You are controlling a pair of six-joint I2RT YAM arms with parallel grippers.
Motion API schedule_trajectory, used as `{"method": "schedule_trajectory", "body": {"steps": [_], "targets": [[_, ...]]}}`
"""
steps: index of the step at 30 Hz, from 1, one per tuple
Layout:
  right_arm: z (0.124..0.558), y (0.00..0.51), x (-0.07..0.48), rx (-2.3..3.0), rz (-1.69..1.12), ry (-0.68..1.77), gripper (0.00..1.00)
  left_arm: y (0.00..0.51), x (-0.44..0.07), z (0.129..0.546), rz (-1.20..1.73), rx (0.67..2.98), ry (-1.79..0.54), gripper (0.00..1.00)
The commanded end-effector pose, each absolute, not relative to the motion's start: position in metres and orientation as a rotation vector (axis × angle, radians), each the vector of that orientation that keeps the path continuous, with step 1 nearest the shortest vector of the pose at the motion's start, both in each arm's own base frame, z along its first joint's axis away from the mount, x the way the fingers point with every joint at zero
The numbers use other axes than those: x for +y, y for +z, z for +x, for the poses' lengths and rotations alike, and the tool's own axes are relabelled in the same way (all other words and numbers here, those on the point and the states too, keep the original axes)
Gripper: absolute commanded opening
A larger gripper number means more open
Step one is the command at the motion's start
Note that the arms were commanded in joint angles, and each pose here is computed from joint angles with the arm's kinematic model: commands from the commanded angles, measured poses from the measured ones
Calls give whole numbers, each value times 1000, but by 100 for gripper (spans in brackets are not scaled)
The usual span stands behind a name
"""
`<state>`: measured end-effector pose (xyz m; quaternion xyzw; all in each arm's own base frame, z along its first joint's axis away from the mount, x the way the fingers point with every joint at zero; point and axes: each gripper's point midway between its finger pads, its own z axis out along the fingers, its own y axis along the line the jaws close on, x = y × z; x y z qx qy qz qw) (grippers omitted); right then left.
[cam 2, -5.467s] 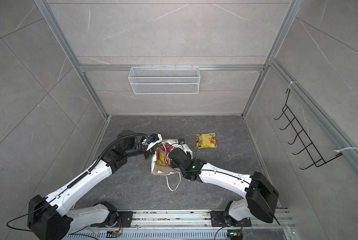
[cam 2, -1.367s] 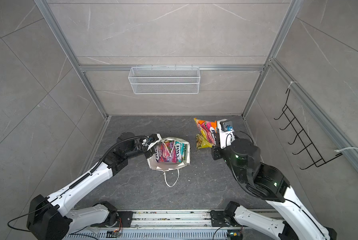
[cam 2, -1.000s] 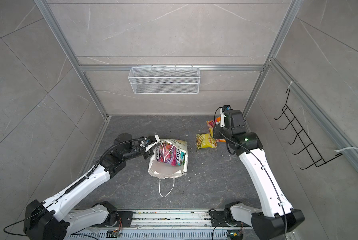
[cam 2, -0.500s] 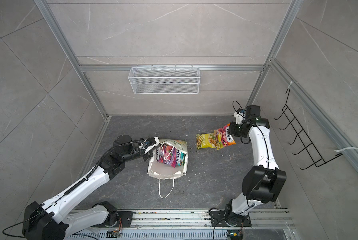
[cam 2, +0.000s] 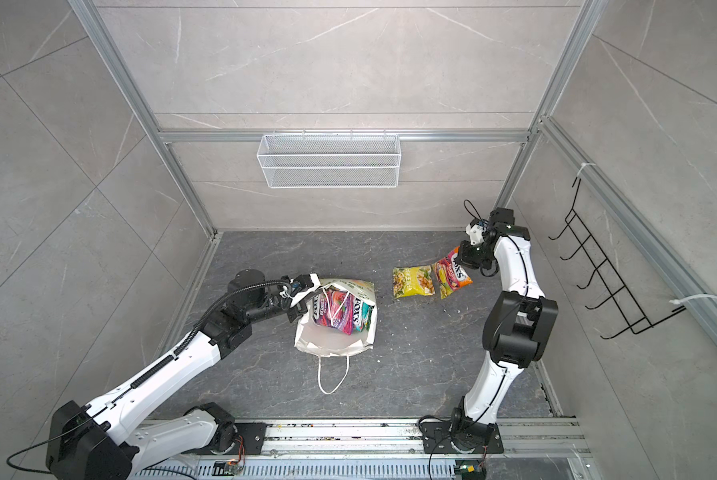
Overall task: Take the snacks out of the paper bag
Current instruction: 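Lower the orange candy bag onto the yellow chip bag and open the right gripper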
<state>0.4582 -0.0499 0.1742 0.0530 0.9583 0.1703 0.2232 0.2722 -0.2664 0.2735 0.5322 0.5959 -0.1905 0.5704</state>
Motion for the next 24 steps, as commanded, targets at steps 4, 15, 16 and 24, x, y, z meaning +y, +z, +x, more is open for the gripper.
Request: {"method": "schedule_trajectory", "body": {"steps": [4, 15, 16, 24], "targets": [[473, 160, -52, 2661, 124, 532, 0, 309, -275, 268, 1237, 1269, -463, 0], [479, 122, -64, 2733, 180, 517, 0, 309, -279, 270, 1242, 1278, -482, 0], [479, 119, -66, 2744, 187, 502, 0, 309, -279, 270, 1244, 1277, -482, 0], [474, 104, -76, 2800, 194, 420, 10, 309, -281, 271, 1252, 1279, -485, 0]]}}
